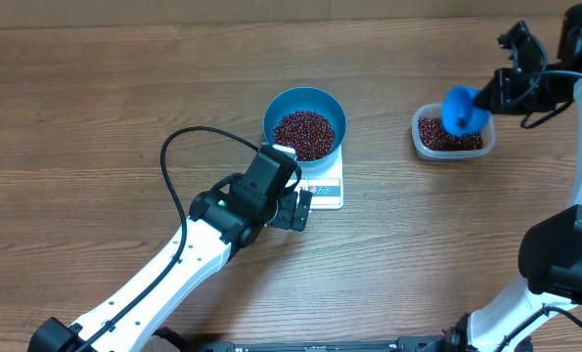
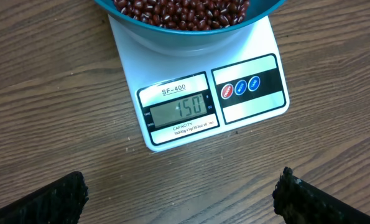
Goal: Scoop item into bowl and weigh 150g on scale
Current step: 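Carry the empty scoop right over the clear bean container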
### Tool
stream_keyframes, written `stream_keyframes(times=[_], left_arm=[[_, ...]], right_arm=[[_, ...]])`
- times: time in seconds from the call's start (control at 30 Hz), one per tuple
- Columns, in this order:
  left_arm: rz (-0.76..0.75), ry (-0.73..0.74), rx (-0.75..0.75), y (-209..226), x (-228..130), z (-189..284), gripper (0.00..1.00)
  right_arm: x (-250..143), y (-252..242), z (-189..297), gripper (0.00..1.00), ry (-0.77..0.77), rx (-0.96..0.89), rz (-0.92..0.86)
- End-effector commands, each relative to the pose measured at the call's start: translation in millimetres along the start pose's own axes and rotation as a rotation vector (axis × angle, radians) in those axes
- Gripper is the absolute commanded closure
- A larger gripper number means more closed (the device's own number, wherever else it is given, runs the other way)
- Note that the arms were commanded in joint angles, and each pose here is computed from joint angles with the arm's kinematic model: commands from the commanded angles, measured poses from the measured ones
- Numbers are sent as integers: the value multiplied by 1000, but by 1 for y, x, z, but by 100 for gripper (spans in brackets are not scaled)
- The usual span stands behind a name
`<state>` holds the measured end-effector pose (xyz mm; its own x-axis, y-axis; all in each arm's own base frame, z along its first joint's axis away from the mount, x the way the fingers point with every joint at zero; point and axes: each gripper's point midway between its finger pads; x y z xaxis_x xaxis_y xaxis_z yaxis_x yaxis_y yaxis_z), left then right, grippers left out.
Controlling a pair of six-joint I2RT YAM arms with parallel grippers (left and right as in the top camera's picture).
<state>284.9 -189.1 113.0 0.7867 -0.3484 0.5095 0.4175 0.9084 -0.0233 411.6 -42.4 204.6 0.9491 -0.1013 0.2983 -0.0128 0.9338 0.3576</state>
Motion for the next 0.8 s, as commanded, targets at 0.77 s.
stream_keyframes(times=[0.77], left_arm=[[-13, 4, 9, 3, -3, -1, 1]], right_arm=[[5, -28, -17, 96, 6, -97, -26]])
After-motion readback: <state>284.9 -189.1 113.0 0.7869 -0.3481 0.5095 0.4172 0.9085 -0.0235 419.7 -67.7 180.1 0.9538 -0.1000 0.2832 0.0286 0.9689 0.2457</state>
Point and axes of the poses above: each gripper's point midway between its finger pads, its own z axis back along the fingers, its own y axis along the line the jaws close on, x = y × z, and after that the axes turned 9 degrees about -z, right-handed
